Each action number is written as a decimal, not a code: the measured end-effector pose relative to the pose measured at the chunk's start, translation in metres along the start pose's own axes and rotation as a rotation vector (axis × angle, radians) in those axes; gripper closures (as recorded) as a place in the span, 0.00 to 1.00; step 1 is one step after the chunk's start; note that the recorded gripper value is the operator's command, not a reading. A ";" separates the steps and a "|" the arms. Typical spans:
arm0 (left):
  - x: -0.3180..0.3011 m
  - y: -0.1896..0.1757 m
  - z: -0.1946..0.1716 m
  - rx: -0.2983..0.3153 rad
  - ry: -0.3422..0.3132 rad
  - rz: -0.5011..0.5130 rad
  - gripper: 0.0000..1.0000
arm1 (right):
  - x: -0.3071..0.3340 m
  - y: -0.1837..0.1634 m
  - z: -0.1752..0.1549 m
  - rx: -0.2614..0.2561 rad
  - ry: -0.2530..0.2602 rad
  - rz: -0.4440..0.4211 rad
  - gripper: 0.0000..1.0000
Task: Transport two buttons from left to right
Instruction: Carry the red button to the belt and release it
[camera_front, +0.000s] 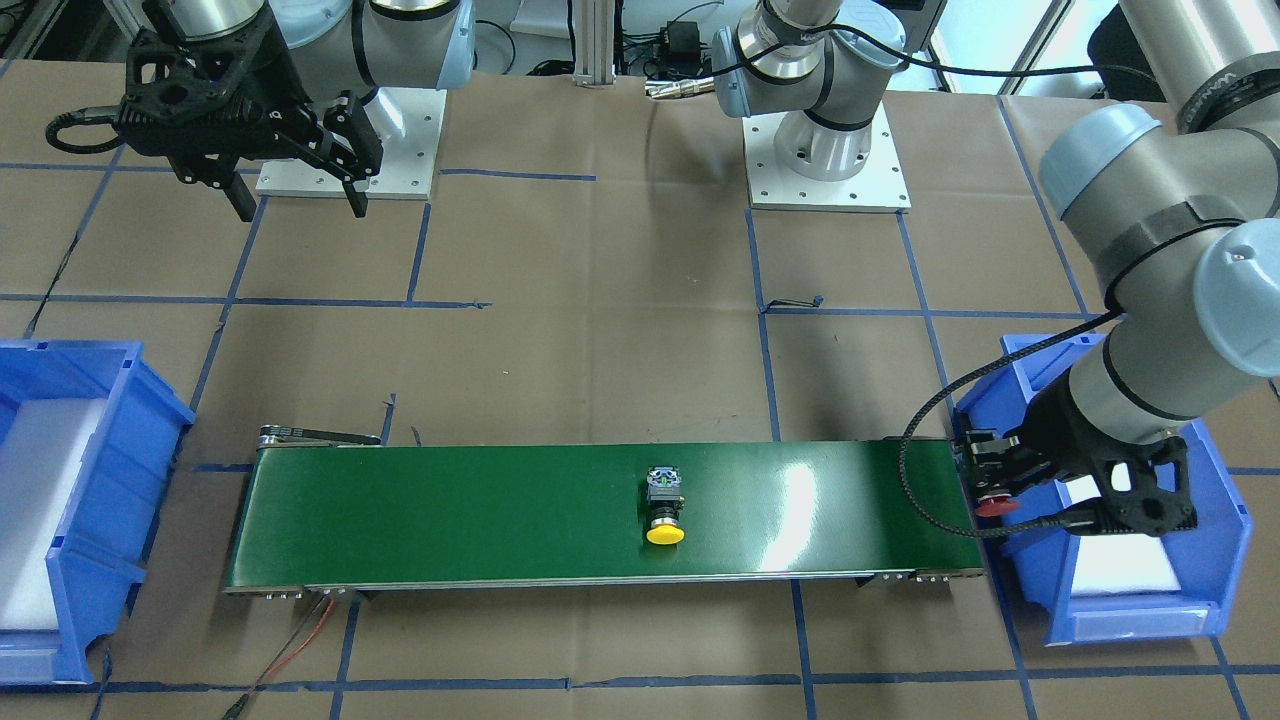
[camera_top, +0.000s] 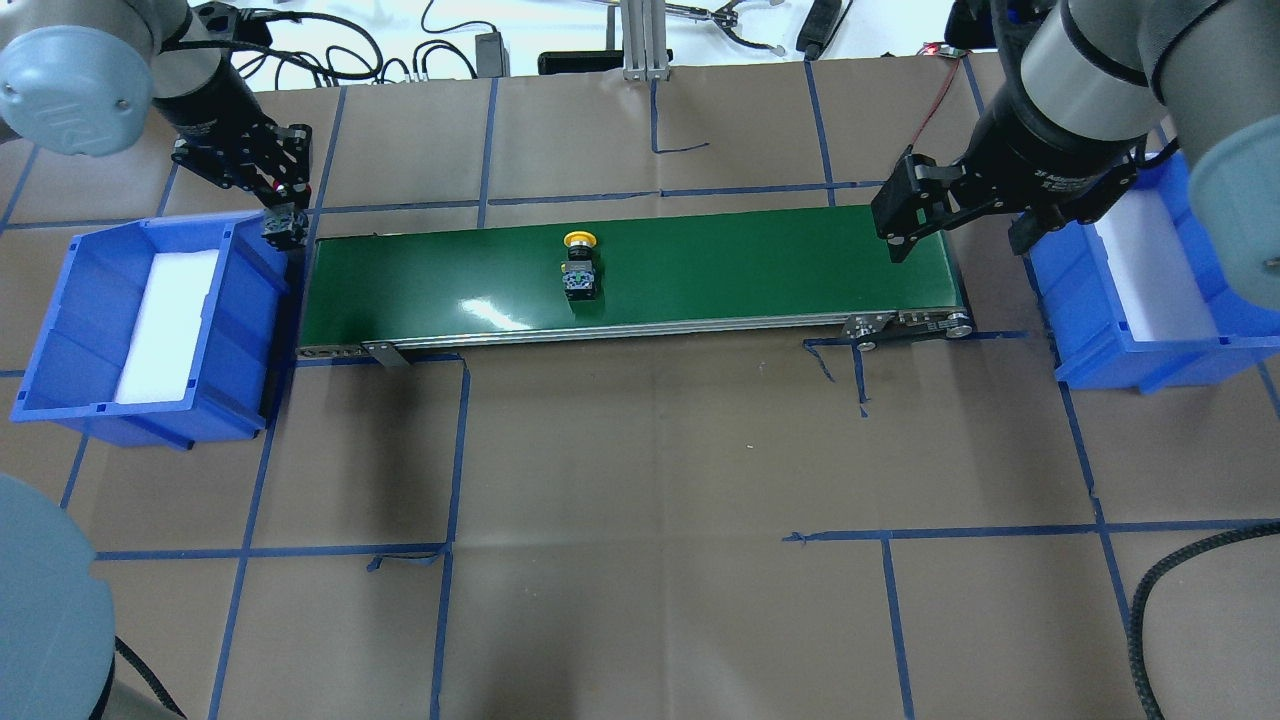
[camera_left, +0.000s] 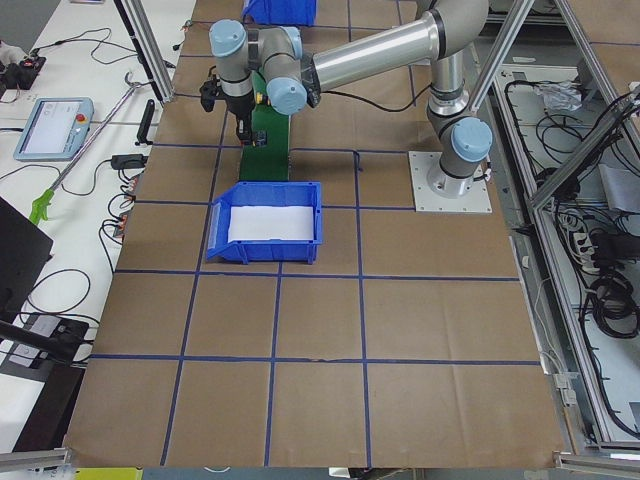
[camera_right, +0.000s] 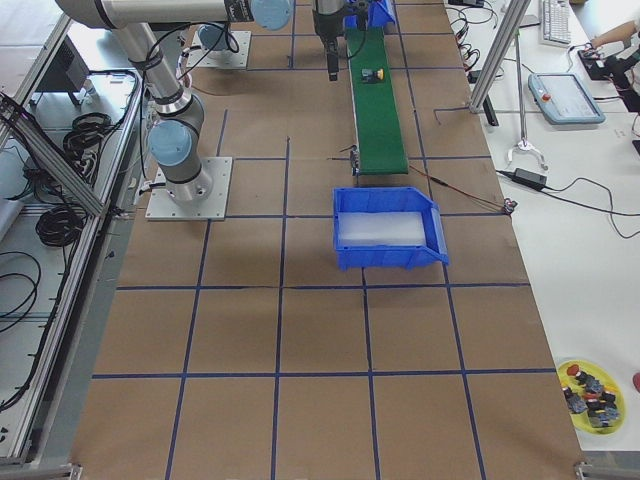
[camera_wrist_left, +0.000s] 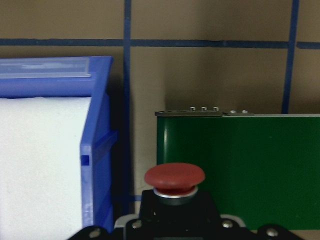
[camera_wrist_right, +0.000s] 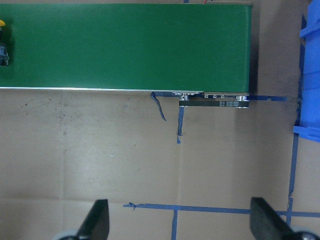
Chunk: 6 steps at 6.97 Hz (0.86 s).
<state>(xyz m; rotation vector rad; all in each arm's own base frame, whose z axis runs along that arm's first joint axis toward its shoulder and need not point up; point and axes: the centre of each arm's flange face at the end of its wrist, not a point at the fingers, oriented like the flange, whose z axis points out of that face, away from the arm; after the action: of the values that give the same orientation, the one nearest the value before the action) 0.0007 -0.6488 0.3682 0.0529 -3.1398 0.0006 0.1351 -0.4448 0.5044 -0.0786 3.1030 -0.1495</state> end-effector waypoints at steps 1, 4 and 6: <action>0.008 0.003 0.010 -0.017 0.004 -0.006 0.92 | 0.000 0.000 0.001 -0.004 0.000 0.000 0.00; 0.014 0.016 0.051 -0.027 0.007 0.007 0.92 | 0.000 0.001 0.005 -0.014 0.001 0.001 0.00; 0.013 0.021 0.073 -0.010 0.003 0.043 0.92 | 0.000 0.001 0.006 -0.017 0.000 0.001 0.00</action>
<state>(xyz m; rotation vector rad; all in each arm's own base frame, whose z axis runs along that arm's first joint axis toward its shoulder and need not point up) -0.0133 -0.6284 0.2957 -0.0145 -3.1368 -0.0143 0.1349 -0.4442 0.4979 -0.0781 3.1049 -0.1233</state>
